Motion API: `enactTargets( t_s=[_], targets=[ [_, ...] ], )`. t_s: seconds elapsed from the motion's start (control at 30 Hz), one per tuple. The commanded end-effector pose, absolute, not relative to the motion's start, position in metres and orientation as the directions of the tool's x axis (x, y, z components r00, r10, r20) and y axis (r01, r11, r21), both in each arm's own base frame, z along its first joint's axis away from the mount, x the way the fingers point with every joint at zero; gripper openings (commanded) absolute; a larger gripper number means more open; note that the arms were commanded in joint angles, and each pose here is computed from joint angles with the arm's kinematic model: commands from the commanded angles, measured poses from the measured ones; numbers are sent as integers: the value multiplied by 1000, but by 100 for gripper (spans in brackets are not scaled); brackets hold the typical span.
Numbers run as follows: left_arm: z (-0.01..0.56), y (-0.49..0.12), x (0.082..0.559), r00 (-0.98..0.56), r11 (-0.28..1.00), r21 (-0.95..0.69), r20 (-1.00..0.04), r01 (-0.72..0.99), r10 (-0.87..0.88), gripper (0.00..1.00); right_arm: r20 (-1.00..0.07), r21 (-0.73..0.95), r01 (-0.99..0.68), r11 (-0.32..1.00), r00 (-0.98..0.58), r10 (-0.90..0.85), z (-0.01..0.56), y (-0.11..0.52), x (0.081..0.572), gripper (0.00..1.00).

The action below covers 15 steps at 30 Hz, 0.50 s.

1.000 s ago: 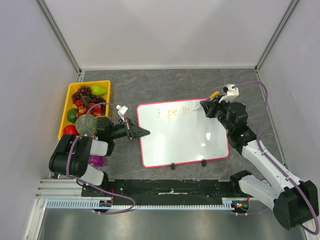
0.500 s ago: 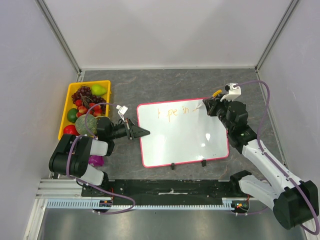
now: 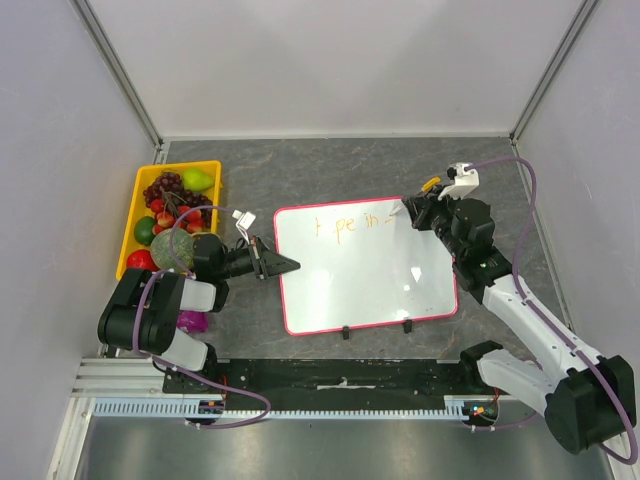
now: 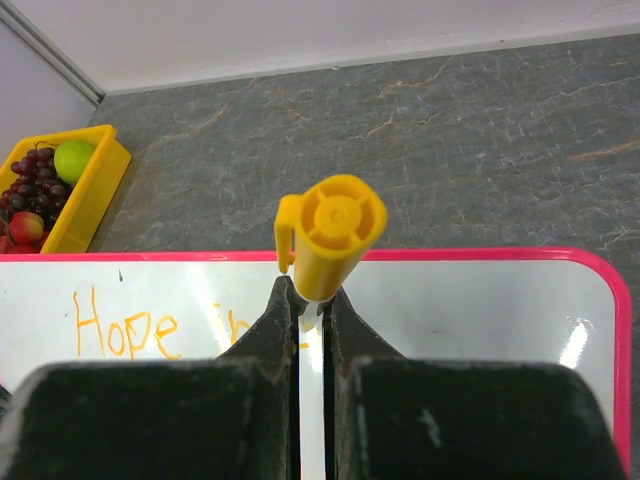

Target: Write a sentence on the whiteboard

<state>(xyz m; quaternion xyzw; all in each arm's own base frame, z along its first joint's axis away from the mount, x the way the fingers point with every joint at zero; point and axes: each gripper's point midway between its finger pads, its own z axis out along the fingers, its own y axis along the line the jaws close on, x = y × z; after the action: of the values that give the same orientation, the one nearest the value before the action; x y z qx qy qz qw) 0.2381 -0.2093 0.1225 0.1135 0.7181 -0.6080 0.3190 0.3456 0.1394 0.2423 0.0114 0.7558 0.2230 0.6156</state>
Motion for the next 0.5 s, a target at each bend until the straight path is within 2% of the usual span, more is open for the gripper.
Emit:
enactTargets(
  t_s=[0.0,0.47],
  targets=[
    [108,-205,253,-690,325,-719,-690,615,-218,2,-922,343,-261,903,-277,270,229,140,342,0],
    [108,-205,253,-690,325,-719,-690,615,-218,2,-912,328,-250,911,-334,237,203,135,325,0]
  ],
)
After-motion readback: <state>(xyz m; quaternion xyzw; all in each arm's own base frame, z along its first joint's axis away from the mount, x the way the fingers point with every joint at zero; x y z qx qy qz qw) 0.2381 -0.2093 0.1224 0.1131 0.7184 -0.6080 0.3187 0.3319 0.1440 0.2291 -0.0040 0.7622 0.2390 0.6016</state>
